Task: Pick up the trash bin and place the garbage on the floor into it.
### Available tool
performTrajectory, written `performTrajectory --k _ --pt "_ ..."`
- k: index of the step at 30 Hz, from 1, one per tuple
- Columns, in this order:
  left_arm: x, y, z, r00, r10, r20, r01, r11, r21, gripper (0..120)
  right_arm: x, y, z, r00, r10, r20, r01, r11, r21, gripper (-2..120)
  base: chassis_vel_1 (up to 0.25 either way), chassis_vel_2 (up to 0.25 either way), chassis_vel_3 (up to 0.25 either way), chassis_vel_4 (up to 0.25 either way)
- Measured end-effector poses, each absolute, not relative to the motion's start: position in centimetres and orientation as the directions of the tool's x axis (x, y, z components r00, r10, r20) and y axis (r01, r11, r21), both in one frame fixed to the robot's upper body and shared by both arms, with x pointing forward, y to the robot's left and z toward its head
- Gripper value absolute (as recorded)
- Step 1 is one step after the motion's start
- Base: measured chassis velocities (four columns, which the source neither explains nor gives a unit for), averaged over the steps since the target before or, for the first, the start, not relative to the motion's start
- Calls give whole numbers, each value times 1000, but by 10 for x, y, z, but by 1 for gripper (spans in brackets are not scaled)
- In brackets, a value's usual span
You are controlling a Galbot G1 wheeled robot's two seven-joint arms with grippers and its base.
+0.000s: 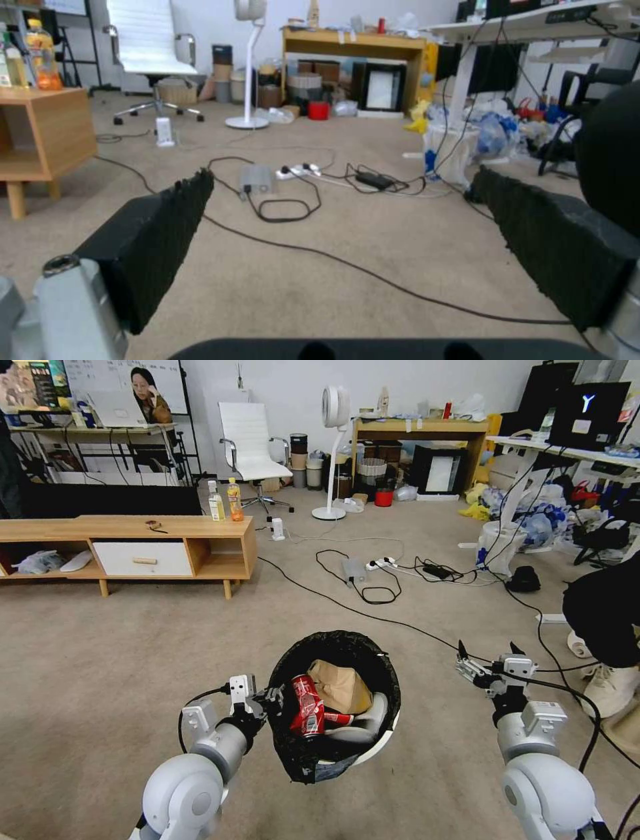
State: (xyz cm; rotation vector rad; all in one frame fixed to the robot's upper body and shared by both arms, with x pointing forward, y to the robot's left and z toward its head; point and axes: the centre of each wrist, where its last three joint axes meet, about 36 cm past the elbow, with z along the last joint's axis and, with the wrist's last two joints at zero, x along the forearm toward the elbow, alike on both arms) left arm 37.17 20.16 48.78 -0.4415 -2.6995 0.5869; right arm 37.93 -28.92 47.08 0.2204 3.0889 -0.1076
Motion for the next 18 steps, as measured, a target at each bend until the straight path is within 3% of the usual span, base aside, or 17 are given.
performTrajectory --k 18 --pt "371 200 487 -895 364 259 220 863 -454 2 379 -292 471 -986 158 -59 160 987 -30 100 0 0 0 0"
